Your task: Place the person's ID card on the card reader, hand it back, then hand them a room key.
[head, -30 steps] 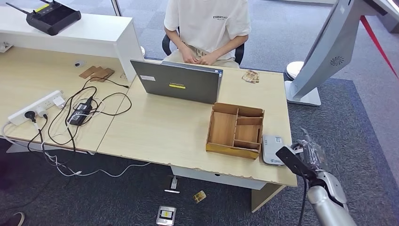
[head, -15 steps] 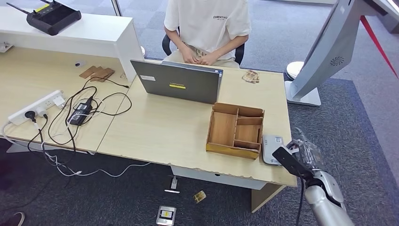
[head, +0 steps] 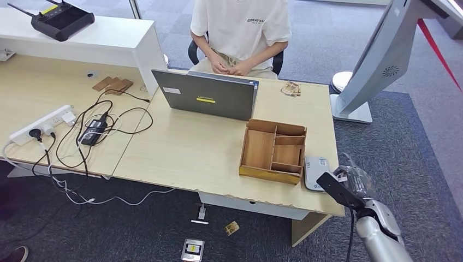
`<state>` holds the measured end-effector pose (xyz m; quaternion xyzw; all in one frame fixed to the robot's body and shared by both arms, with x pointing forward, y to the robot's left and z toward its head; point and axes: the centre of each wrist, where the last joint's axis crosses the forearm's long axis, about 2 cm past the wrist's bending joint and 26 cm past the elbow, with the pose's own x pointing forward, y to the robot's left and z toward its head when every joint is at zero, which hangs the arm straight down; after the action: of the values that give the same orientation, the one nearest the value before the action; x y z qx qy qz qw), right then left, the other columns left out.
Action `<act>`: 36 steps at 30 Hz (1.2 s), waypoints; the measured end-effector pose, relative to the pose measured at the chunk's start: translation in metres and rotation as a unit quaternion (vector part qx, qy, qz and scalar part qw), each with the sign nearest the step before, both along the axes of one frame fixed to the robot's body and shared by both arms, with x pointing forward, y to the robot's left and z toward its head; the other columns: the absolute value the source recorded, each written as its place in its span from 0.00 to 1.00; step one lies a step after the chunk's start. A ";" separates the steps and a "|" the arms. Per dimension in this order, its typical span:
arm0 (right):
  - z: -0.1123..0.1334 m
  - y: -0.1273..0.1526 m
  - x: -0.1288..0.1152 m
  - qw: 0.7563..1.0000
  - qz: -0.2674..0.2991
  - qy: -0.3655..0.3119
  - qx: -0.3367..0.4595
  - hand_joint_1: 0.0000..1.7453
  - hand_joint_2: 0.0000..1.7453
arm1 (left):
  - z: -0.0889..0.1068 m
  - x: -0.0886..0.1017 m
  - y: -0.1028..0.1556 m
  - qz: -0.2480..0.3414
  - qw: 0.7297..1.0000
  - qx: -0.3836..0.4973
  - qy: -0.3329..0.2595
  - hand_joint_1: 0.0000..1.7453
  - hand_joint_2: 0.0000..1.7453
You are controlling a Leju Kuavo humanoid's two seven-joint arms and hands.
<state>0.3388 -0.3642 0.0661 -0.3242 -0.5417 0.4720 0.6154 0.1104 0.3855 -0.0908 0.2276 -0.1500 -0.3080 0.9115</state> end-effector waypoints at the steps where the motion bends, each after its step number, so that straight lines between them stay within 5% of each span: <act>1: -0.001 -0.001 0.000 1.000 -0.001 0.002 -0.001 1.00 1.00 | 0.000 0.000 0.000 0.000 1.000 0.000 0.000 0.00 0.00; 22: -0.002 -0.007 0.001 0.999 -0.021 -0.021 0.035 1.00 1.00 | 0.000 0.000 0.000 -0.009 1.000 0.002 0.000 0.00 0.00; 36: 0.040 0.018 0.029 0.986 -0.016 -0.113 0.124 1.00 1.00 | 0.001 0.004 0.000 -0.022 1.000 0.001 0.002 0.00 0.00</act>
<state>0.3678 -0.3463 0.1064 -0.3052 -0.6565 0.3520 0.5933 0.1147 0.3851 -0.0898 0.2244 -0.1531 -0.3283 0.9047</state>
